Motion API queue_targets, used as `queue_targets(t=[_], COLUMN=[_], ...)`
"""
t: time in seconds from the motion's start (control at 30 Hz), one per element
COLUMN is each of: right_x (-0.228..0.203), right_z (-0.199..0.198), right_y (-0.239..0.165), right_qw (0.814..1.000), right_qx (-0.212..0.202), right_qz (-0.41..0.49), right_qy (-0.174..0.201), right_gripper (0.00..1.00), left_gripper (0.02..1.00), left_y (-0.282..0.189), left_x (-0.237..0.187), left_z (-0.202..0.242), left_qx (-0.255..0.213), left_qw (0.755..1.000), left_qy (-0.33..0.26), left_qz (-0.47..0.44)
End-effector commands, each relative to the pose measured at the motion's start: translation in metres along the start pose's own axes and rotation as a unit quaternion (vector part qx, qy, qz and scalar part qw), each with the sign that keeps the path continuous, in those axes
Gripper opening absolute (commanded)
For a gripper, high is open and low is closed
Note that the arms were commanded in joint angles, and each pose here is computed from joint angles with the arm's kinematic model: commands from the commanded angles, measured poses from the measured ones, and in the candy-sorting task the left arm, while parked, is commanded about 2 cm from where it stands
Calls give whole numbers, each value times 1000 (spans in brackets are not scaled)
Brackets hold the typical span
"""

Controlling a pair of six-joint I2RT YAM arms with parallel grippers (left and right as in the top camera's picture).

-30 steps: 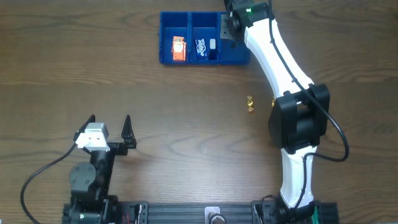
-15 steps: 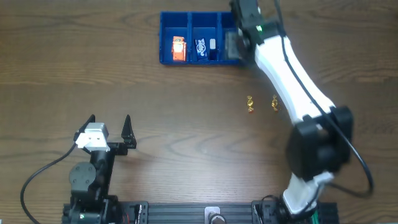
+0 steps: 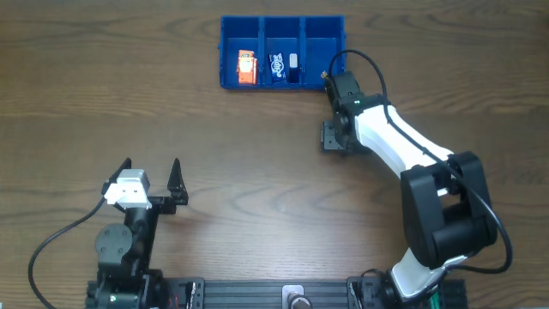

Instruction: Sort Candies Into Trays

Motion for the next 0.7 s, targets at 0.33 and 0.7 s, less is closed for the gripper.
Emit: queue_targets(t=[0.33,0.7], right_x=[5,5], right_z=[-8,-8], right_y=[18,19], right_qw=[1000,1000], right_qx=[-6,-6], right_qz=[5,4], right_qy=[26,25], right_gripper=[553,270], left_gripper=[998,998], left_y=[1,1], left_x=[-12,-12], left_z=[2,2], left_qx=[7,7], left_qw=[1000,1000], left_qy=[3,3], left_qz=[27,27])
Point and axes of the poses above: each gripper's point midway between its finger pads, its own y axis out along the fingers, its own z axis along the line the jaws close on, x = y × z, the point moved 10 cm from there along -y, back along the fingers, and after that the axes turned 4 degrees about y, right-handed, at the moved point
